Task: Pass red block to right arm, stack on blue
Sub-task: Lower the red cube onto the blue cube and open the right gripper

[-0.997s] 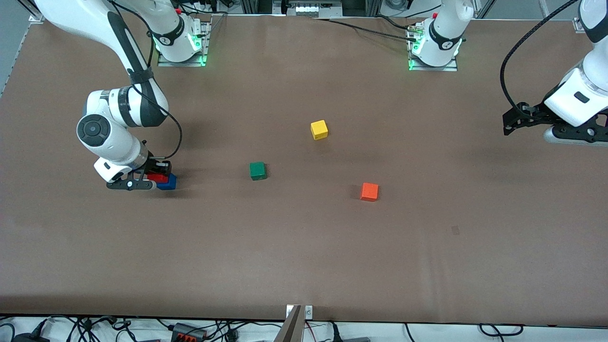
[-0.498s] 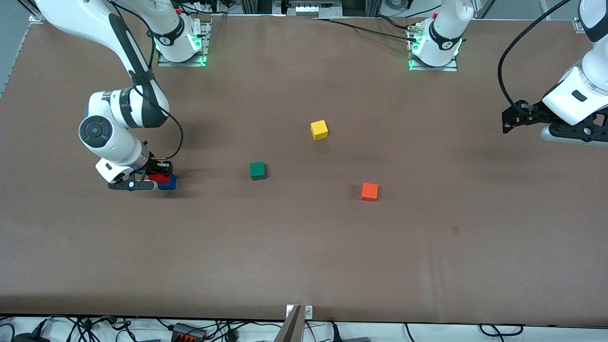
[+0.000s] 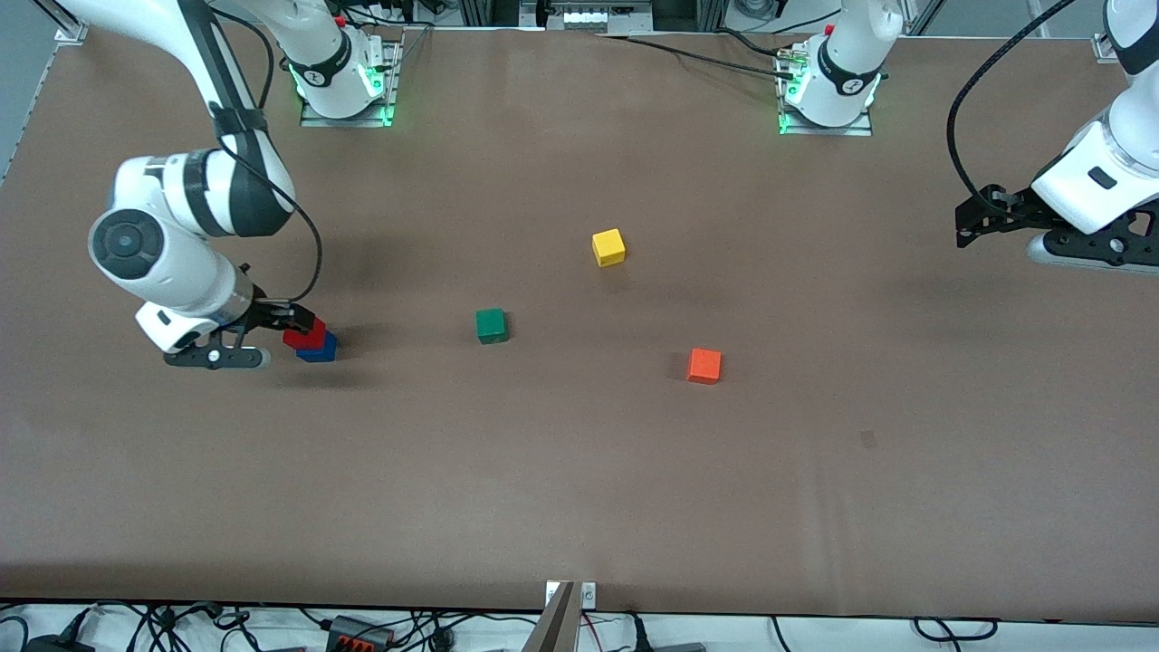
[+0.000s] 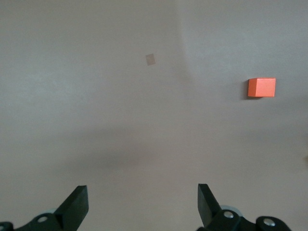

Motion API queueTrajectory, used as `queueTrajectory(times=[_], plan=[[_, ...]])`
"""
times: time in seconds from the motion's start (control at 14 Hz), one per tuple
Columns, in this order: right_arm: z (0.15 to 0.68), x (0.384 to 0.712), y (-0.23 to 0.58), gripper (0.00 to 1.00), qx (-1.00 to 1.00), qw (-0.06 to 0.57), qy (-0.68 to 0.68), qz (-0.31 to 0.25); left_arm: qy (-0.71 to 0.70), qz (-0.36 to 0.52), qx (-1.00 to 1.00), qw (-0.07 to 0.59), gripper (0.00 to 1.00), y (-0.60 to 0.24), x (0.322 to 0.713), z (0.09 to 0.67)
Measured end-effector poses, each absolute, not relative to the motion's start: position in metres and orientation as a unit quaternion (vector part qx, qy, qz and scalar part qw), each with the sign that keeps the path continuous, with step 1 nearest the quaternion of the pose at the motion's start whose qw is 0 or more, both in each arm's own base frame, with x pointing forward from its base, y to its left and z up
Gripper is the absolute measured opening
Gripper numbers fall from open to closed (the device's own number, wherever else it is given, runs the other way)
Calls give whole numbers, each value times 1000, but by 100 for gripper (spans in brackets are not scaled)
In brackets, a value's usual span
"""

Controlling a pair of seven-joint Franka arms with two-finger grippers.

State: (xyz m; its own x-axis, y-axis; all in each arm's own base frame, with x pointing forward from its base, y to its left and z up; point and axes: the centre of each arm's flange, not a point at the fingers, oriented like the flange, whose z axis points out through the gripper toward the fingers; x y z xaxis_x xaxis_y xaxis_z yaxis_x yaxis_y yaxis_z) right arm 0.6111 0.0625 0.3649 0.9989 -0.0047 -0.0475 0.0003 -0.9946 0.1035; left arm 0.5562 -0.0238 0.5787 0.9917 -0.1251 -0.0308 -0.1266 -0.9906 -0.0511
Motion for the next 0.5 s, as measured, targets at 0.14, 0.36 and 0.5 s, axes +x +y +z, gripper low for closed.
queueTrajectory(times=[0.14, 0.36, 0.5], plan=[[408, 621, 63, 100, 998, 54, -5, -27, 64, 14, -998, 26, 100, -24, 556, 579], [469, 630, 62, 100, 998, 56, -13, -27, 64, 15, -998, 26, 100, -24, 556, 578], [504, 633, 58, 100, 998, 57, -20, -22, 64, 16, -998, 26, 100, -24, 556, 578]])
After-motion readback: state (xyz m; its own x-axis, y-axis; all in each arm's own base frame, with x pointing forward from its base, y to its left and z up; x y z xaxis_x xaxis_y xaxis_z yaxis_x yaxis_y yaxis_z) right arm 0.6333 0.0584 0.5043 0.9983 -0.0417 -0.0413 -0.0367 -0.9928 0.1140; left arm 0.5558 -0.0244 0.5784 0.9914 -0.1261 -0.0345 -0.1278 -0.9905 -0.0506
